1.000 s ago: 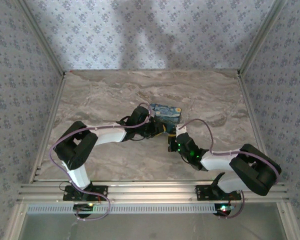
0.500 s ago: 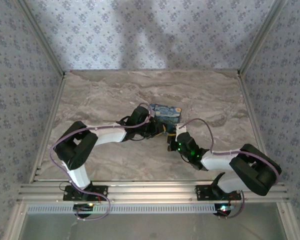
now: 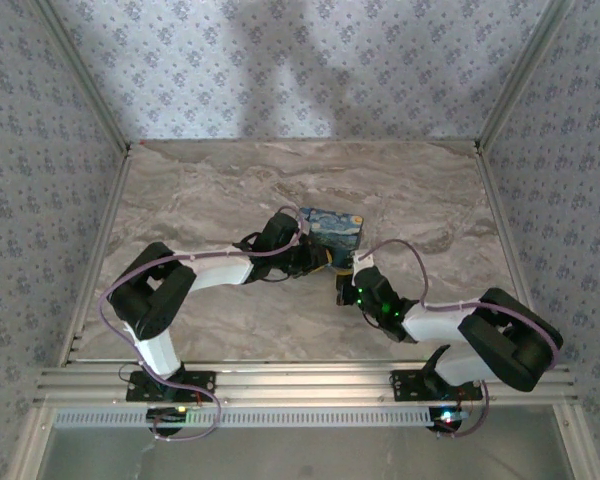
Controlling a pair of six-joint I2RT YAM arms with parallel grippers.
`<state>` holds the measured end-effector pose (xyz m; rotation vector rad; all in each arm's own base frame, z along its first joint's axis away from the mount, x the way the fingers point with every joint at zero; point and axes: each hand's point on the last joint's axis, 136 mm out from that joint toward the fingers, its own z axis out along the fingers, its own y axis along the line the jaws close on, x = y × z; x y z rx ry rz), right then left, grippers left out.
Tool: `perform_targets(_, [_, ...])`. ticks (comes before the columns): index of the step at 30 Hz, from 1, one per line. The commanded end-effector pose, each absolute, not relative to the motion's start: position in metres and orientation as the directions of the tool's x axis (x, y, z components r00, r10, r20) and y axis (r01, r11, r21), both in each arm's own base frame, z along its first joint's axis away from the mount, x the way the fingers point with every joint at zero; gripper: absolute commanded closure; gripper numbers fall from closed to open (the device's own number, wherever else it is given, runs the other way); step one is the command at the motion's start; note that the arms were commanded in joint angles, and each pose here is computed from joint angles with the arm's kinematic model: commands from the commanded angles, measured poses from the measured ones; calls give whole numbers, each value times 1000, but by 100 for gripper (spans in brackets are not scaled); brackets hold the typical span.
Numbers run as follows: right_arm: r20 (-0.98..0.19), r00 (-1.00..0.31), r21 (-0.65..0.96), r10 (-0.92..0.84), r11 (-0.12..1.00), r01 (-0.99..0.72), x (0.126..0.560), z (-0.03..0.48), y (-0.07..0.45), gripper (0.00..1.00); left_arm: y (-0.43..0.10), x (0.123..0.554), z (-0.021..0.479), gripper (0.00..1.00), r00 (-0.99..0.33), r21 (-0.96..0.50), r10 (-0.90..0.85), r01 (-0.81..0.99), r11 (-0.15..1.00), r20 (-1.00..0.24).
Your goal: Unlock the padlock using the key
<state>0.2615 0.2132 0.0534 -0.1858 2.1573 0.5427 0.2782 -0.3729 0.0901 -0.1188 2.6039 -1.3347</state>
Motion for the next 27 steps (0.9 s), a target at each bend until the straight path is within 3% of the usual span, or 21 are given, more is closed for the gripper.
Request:
perform_targets(1, [-782, -620, 316, 69, 901, -297, 256, 47, 207, 100, -383, 285, 113, 85, -966, -839, -179, 63, 541, -188])
perform_targets(27, [-819, -565, 350, 100, 868, -353, 263, 73, 222, 100, -383, 284, 111, 85, -968, -836, -170, 63, 545, -184])
